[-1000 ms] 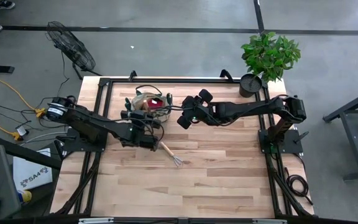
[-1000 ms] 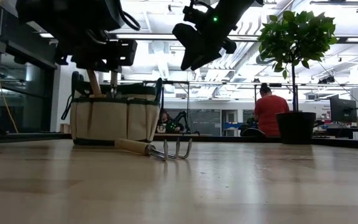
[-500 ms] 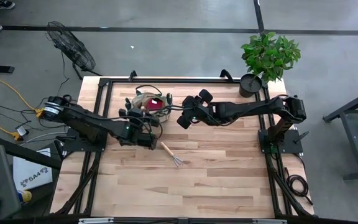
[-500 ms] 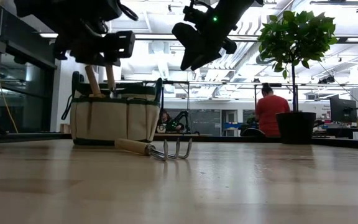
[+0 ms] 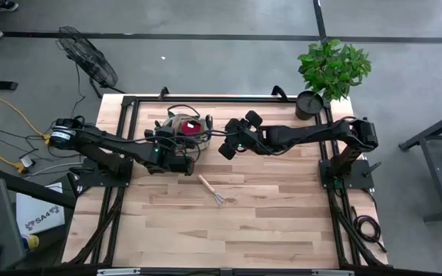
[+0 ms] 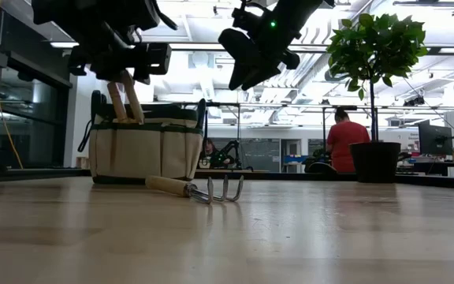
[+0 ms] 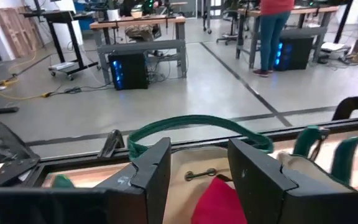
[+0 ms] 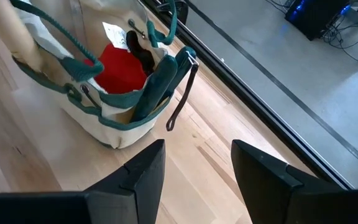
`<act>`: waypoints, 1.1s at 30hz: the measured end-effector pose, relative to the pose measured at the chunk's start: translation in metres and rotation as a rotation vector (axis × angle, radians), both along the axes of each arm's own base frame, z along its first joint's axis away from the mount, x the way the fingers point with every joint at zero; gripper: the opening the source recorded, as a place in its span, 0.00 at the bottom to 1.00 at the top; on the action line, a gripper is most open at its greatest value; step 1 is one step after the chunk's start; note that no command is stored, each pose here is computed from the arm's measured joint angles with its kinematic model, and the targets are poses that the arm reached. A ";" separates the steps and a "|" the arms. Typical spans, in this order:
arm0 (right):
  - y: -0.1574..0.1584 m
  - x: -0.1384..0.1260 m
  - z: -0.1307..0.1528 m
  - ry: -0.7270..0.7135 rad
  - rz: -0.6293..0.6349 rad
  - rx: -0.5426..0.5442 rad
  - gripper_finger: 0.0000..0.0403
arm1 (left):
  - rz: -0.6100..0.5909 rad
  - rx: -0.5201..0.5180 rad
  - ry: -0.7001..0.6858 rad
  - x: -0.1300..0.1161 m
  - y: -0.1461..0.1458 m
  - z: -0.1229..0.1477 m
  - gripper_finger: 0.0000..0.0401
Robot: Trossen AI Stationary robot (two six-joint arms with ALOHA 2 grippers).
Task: Pick & Place Garden tools in Gardening bag
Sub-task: Put the brown hand rake into the gardening bag
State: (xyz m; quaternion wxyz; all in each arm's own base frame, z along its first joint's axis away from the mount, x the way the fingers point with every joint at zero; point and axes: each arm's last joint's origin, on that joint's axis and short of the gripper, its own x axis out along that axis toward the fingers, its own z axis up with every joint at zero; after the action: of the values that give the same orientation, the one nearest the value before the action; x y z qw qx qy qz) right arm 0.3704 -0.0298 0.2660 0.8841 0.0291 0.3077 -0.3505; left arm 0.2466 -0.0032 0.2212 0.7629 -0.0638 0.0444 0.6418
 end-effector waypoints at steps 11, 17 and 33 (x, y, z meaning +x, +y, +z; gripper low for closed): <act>0.000 0.000 0.000 0.003 0.000 0.000 0.44 | -0.019 -0.005 0.004 -0.015 0.001 0.022 0.39; 0.000 -0.001 -0.001 0.009 0.001 0.000 0.44 | -0.030 -0.010 0.042 -0.023 0.002 0.029 0.39; 0.019 0.005 -0.001 -0.019 0.259 0.200 0.44 | -0.057 -0.052 0.144 -0.033 0.003 0.030 0.39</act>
State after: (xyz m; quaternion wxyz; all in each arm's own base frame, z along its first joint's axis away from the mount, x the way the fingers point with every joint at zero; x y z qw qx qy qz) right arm 0.3754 -0.0105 0.2647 0.9175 0.0802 0.3337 -0.2011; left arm 0.2132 0.0000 0.2516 0.7737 -0.0358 0.1175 0.6216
